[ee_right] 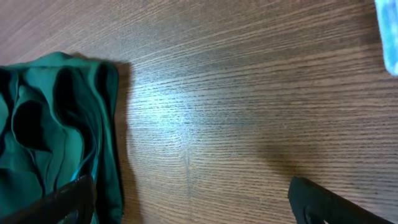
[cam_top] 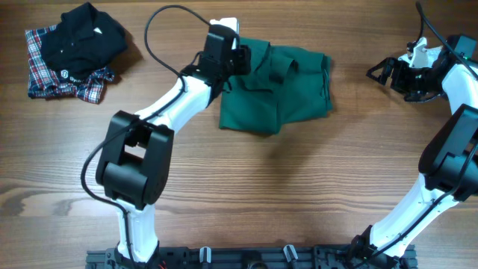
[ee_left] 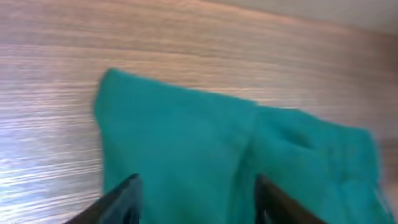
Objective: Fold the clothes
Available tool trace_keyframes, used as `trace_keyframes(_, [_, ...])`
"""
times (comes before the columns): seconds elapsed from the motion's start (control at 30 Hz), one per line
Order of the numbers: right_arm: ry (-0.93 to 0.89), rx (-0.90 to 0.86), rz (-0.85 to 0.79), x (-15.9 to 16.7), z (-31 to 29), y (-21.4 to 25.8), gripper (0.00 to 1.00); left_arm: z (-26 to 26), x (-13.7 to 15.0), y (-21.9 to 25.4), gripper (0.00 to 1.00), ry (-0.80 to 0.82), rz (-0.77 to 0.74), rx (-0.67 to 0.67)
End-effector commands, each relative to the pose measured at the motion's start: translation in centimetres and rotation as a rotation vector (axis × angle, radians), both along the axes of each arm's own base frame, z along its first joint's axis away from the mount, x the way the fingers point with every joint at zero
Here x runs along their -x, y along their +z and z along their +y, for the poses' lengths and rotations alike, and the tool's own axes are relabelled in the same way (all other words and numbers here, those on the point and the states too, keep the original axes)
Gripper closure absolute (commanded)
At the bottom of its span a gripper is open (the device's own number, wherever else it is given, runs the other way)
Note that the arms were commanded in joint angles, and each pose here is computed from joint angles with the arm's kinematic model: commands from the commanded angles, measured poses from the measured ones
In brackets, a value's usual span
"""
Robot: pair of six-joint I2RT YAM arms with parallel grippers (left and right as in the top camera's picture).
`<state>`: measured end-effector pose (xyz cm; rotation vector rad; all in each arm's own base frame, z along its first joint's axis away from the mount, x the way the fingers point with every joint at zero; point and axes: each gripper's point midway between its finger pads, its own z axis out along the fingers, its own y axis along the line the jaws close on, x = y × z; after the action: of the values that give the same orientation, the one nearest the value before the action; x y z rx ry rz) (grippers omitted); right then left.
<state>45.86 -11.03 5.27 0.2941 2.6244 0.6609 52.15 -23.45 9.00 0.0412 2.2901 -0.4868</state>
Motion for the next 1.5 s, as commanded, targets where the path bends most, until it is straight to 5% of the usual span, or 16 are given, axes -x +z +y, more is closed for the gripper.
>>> trace_keyframes(0.0, [0.021,-0.027,-0.008,-0.7,1.1,-0.1,0.0,-0.8,0.4,-3.0,0.19,-0.056,0.064,0.02])
trace_keyframes(0.57, [0.073,-0.014,-0.017,-1.3,3.3,-0.1,0.0,-4.0,2.3,-5.3,0.22,-0.126,0.165,0.134])
trace_keyframes(0.8, [0.073,-0.014,-0.015,-1.3,3.3,-0.1,0.0,-6.7,3.0,-4.4,0.51,-0.187,0.131,0.158])
trace_keyframes(0.97, [0.072,-0.01,-0.017,-1.3,3.2,-0.1,0.0,-7.4,3.1,-4.2,0.85,-0.2,0.116,0.163])
trace_keyframes(1.1, [0.072,-0.01,-0.017,-1.3,3.2,-0.1,0.0,-7.8,2.3,-3.1,0.96,-0.204,0.06,0.19])
trace_keyframes(1.33, [0.072,-0.01,-0.017,-1.3,3.2,-0.1,0.0,-9.0,0.9,-0.9,0.96,-0.178,-0.036,0.259])
trace_keyframes(1.47, [0.072,-0.012,-0.015,-1.3,3.2,-0.1,0.0,-10.3,0.8,-0.4,0.74,-0.192,-0.088,0.276])
